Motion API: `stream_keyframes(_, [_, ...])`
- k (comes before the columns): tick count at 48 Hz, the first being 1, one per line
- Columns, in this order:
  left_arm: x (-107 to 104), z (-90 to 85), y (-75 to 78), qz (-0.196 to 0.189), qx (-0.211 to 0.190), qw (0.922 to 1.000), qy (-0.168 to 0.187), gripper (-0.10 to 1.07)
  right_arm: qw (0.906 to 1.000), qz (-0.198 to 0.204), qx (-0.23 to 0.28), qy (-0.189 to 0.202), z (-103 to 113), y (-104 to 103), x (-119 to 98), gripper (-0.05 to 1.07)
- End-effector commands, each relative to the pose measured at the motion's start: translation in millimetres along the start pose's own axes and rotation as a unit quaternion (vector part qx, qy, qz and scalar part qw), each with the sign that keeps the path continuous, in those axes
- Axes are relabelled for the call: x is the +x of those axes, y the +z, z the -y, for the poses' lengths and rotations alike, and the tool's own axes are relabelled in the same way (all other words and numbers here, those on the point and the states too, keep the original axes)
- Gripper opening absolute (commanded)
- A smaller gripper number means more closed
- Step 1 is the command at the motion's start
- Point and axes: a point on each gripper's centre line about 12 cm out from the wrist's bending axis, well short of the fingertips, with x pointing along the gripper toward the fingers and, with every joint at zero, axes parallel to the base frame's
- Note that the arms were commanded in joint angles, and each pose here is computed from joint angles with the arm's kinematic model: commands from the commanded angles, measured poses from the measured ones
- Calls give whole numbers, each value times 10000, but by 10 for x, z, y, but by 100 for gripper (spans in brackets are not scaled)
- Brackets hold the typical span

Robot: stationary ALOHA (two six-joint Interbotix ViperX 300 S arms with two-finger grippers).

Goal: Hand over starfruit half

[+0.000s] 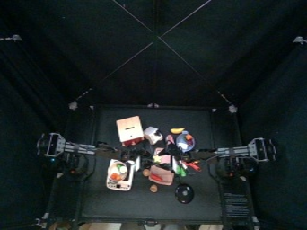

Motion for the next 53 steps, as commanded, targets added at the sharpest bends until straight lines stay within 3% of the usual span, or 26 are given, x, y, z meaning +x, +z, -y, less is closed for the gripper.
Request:
stream_keyframes(1, [-6, 21, 133, 173, 42, 9998, -41, 72, 9998, 175, 2, 49, -32, 123, -24, 94])
stream_keyframes(11, [-5, 25, 131, 166, 45, 9998, -41, 72, 9998, 174, -16, 52, -38, 127, -24, 90])
stream_keyframes(27, [-7, 18, 106, 136, 65, 9999, -33, 74, 9999, 154, 9, 45, -32, 109, -25, 61])
stream_keyframes(53, [-1, -1, 68, 87, 65, 9999, -11, 102, 10000, 44, -18, 18, -19, 28, -29, 60])
